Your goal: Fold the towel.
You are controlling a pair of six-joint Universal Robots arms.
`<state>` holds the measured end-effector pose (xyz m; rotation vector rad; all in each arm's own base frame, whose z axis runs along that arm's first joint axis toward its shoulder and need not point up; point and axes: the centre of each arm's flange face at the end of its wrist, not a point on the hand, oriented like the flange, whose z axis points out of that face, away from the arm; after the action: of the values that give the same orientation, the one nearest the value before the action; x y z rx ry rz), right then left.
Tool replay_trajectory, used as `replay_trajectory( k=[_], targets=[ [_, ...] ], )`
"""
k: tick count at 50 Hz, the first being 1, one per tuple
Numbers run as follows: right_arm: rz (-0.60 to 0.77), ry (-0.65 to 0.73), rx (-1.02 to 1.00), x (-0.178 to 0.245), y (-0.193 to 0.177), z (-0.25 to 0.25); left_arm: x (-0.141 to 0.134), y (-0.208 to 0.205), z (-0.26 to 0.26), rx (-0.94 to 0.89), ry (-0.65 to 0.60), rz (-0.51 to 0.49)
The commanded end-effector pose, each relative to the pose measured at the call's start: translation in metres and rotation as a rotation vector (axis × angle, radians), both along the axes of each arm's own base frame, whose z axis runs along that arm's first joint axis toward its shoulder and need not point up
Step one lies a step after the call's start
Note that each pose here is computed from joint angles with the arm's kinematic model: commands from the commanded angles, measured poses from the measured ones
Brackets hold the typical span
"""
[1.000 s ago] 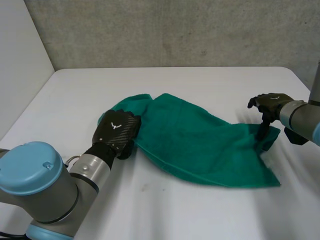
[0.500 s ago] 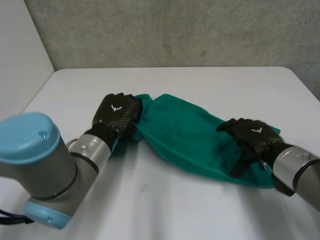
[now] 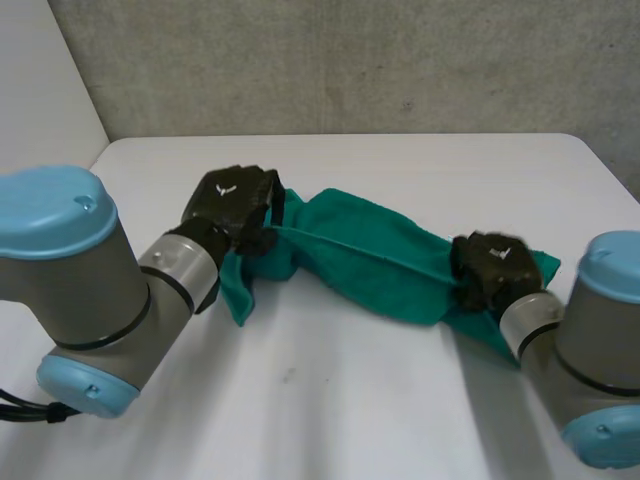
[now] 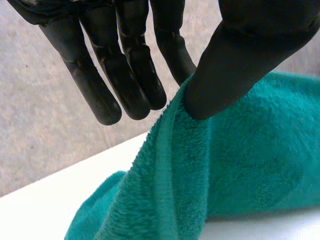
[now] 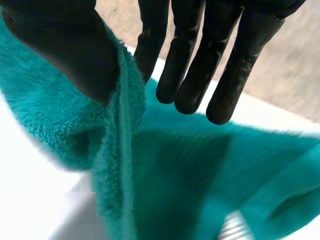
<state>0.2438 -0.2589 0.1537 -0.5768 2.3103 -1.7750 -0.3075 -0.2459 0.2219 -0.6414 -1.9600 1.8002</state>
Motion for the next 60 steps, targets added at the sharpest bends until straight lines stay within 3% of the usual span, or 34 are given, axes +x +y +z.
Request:
replay_trajectory(
  k=[1,19,30,43,47,53,57,60],
  targets=[
    [0.092,0.188,-0.188,-0.009,0.009,0.041,0.0,0.002,-0.044,0.097,-0.065,-0.011],
    [0.106,0.197,-0.244,-0.013,0.024,0.081,-0.008,-0.002,-0.076,0.116,-0.068,-0.011],
    [0.099,0.169,-0.29,-0.014,0.03,0.111,-0.006,0.013,-0.081,0.13,-0.103,0.043],
    [0.083,0.081,-0.345,-0.018,0.046,0.141,-0.013,-0.004,-0.105,0.14,-0.124,0.084],
    [0.073,0.069,-0.387,-0.021,0.047,0.154,-0.007,-0.007,-0.107,0.141,-0.147,0.14],
    [0.048,0.095,-0.373,-0.029,0.041,0.157,0.019,-0.011,-0.06,0.064,-0.097,0.259],
    [0.051,0.176,-0.316,-0.034,0.036,0.15,0.038,0.001,-0.014,-0.022,-0.047,0.272],
    [0.078,0.267,-0.268,-0.036,0.033,0.14,0.046,0.019,0.02,-0.106,-0.019,0.228]
  ],
)
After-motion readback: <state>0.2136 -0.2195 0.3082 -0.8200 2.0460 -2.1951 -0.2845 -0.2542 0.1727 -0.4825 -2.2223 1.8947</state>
